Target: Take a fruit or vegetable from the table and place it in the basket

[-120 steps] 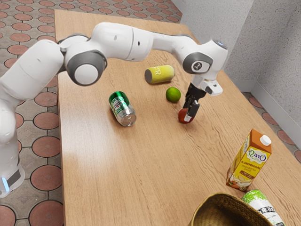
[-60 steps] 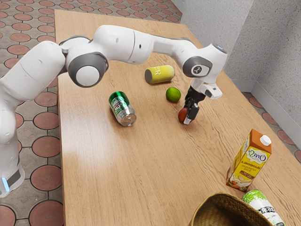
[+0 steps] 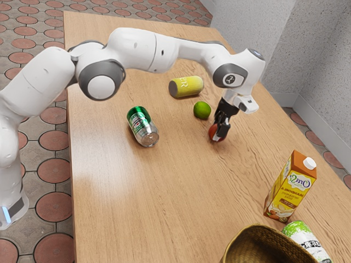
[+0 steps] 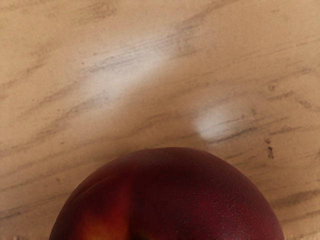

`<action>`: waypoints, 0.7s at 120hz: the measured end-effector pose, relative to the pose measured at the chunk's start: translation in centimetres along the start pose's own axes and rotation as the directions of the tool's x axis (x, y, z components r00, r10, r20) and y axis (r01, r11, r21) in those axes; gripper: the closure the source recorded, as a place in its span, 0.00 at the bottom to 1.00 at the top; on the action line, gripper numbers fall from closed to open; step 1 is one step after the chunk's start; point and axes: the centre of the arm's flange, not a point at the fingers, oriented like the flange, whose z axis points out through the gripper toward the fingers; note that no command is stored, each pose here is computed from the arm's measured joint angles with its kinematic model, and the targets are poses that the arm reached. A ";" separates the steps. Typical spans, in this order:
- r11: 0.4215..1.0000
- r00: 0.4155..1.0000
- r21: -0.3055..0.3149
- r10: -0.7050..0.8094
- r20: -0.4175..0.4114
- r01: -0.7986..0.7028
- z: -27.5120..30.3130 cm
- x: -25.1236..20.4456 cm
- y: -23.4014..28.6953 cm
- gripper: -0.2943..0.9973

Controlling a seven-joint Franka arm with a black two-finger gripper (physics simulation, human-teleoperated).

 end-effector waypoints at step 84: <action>0.952 0.892 0.111 0.307 -0.331 -0.286 -30.7 -11.1 20.5 0.47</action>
